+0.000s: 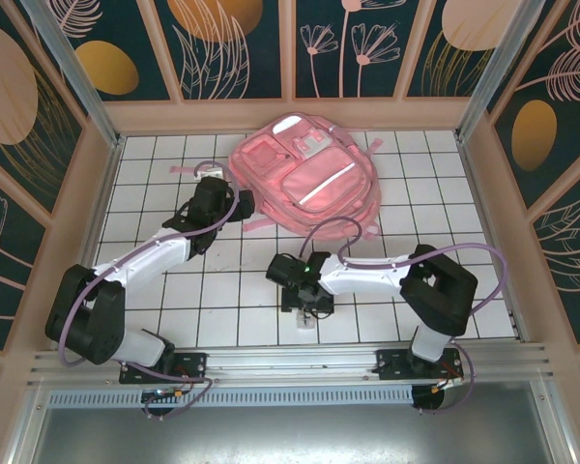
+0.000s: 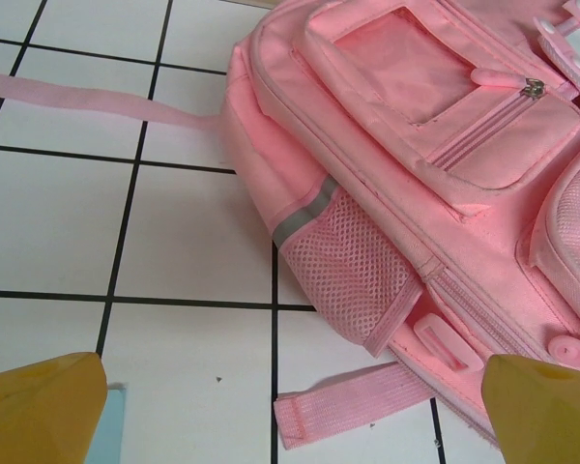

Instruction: Pack the student bag

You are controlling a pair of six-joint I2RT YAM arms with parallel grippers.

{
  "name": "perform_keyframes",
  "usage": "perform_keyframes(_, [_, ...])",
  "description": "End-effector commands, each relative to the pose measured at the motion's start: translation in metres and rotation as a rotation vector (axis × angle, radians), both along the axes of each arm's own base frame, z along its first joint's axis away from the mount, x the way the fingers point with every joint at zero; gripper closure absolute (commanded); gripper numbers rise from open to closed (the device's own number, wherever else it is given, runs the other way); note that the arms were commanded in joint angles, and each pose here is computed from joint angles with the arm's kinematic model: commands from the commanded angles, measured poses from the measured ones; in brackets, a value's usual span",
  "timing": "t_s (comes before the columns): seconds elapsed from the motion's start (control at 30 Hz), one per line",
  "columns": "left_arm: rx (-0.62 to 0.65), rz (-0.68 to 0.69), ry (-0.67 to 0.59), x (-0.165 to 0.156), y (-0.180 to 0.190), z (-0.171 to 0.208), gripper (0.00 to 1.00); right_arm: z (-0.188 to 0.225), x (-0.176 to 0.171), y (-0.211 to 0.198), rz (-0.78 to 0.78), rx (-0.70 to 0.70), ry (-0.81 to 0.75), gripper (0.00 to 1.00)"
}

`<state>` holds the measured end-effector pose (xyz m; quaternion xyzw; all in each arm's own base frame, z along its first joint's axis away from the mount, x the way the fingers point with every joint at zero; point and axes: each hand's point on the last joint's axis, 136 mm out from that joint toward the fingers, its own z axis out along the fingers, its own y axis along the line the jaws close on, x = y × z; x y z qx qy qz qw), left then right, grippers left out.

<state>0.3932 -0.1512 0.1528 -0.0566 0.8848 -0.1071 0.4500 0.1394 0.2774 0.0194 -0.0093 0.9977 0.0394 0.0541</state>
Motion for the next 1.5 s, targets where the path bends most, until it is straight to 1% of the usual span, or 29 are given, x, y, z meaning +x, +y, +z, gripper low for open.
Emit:
perform_keyframes(0.0, [-0.03,0.012,-0.035,0.001,0.001,0.012,0.01,-0.006,0.005,-0.002,-0.024,-0.015,-0.037,0.32])
perform_keyframes(0.03, [-0.032,0.011,-0.036,0.001,0.001,0.013,0.01,-0.006,0.006,-0.003,-0.026,-0.013,-0.038,0.38])
perform_keyframes(0.07, [-0.034,0.012,-0.037,0.002,0.001,0.013,0.01,-0.006,0.006,-0.003,-0.025,-0.013,-0.038,0.42])
perform_keyframes(0.23, [-0.047,0.01,-0.033,0.002,-0.001,0.013,0.01,-0.002,0.005,-0.005,-0.026,-0.019,-0.04,0.43])
perform_keyframes(0.33, [-0.051,0.008,-0.028,0.003,-0.003,0.012,0.01,0.007,0.007,-0.004,-0.025,-0.013,-0.042,0.45])
perform_keyframes(0.4, [-0.054,0.01,-0.025,0.005,-0.004,0.013,0.01,0.017,0.011,-0.002,-0.024,-0.004,-0.053,0.5])
perform_keyframes(0.53, [-0.073,-0.006,-0.025,0.009,-0.01,0.015,0.01,0.035,0.024,-0.002,-0.026,0.019,-0.079,0.51])
perform_keyframes(0.6, [-0.083,-0.014,-0.025,0.011,-0.013,0.017,0.01,0.046,0.034,-0.003,-0.026,0.041,-0.098,0.56])
perform_keyframes(0.63, [-0.087,-0.015,-0.023,0.012,-0.014,0.017,0.01,0.051,0.039,-0.004,-0.028,0.053,-0.105,0.56])
perform_keyframes(0.73, [-0.102,-0.028,-0.024,0.015,-0.019,0.02,0.01,0.069,0.059,-0.008,-0.026,0.087,-0.141,0.58])
perform_keyframes(0.8, [-0.107,-0.075,-0.016,0.017,-0.028,0.02,0.01,0.084,0.079,-0.015,-0.034,0.111,-0.175,0.58])
perform_keyframes(0.87, [-0.118,-0.136,-0.019,0.023,-0.041,0.026,0.07,0.1,0.103,-0.023,-0.047,0.147,-0.229,0.57])
perform_keyframes(1.0, [-0.135,-0.253,-0.01,0.033,-0.069,0.029,0.2,0.138,0.163,-0.048,-0.109,0.241,-0.375,0.56])
perform_keyframes(1.03, [-0.132,-0.274,-0.006,0.035,-0.075,0.03,0.2,0.148,0.175,-0.056,-0.125,0.253,-0.418,0.56])
perform_keyframes(1.1, [-0.096,-0.321,-0.007,0.04,-0.092,0.034,0.22,0.164,0.2,-0.079,-0.168,0.263,-0.5,0.55])
perform_keyframes(1.13, [-0.065,-0.339,-0.01,0.041,-0.099,0.035,0.22,0.171,0.206,-0.084,-0.173,0.274,-0.53,0.55])
perform_keyframes(1.17, [-0.021,-0.356,-0.014,0.043,-0.108,0.036,0.24,0.176,0.219,-0.101,-0.206,0.28,-0.562,0.55])
perform_keyframes(1.27, [0.136,-0.392,0.011,0.047,-0.134,0.024,0.28,0.185,0.243,-0.138,-0.279,0.316,-0.621,0.55])
perform_keyframes(1.37, [0.221,-0.462,0.056,0.046,-0.162,0.011,0.32,0.187,0.257,-0.174,-0.358,0.36,-0.663,0.55])
perform_keyframes(1.47, [0.28,-0.53,0.082,0.041,-0.186,-0.005,0.32,0.186,0.263,-0.205,-0.423,0.407,-0.686,0.55])
